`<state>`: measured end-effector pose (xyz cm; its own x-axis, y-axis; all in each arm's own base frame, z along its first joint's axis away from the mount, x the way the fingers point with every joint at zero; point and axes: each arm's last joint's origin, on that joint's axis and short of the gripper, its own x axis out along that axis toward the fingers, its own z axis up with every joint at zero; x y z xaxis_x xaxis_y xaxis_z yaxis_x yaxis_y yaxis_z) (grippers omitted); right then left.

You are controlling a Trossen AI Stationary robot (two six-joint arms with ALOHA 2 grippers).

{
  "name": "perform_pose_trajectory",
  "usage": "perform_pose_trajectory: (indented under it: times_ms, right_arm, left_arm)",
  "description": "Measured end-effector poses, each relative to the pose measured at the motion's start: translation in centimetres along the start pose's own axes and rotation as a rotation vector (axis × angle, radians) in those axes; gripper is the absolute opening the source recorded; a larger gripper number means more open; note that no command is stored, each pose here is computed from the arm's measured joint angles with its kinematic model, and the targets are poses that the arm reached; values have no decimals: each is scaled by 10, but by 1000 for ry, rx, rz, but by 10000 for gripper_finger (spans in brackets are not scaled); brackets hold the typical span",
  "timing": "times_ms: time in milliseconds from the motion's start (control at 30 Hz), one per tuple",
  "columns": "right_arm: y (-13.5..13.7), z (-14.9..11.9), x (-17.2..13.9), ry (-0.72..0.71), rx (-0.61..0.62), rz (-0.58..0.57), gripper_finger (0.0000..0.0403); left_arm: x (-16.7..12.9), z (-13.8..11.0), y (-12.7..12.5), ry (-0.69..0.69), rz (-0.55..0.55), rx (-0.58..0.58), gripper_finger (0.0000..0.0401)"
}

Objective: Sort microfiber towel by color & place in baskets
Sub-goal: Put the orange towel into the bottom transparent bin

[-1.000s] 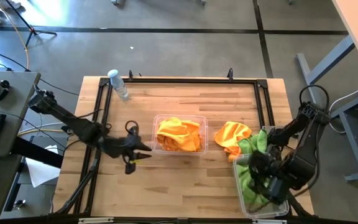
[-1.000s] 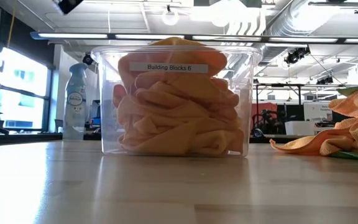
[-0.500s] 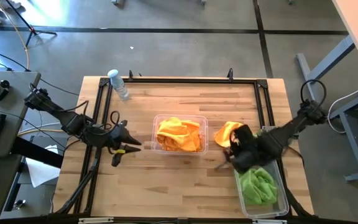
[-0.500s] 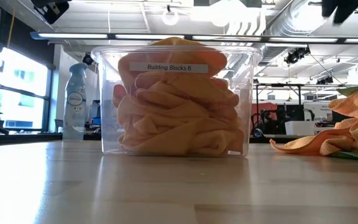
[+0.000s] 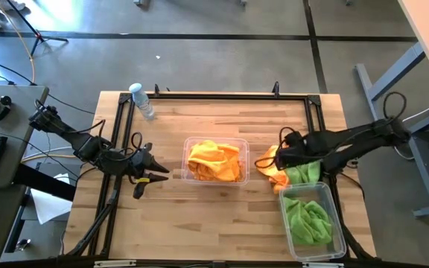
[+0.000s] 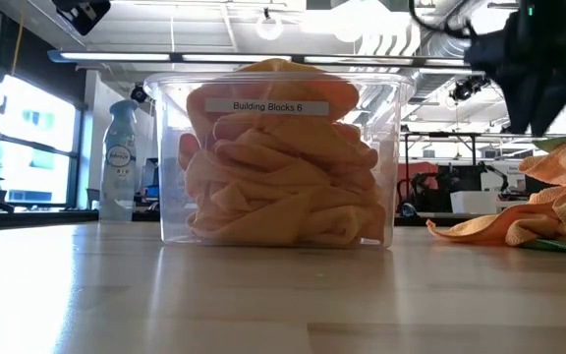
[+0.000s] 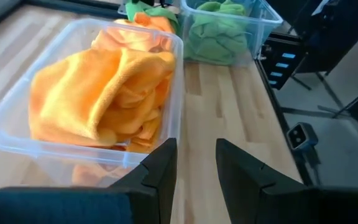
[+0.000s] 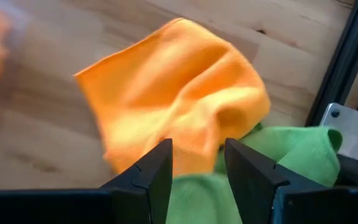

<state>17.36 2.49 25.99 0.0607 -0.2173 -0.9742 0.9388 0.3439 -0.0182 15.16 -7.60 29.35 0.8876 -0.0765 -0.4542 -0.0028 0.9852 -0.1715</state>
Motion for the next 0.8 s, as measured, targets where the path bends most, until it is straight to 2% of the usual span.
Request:
perform_pose_trajectory:
  times_ms: [100, 300, 533, 700, 800]
  right_arm:
    - [-13, 7, 16, 15, 26, -1, 139]
    - [-22, 26, 43, 66, 4, 9, 139]
    - [-28, 36, 73, 139, -37, -53, 139]
    - [-22, 36, 92, 167, -77, 26, 139]
    - [-21, 33, 105, 175, -103, 30, 139]
  left_arm:
    - [0, 1, 3, -15, 40, 23, 101]
    - [-4, 8, 22, -50, 130, 29, 101]
    - [-18, 11, 49, -76, 245, -32, 101]
    - [-25, 12, 59, -97, 300, -66, 101]
    - [-28, 12, 64, -101, 328, -81, 101]
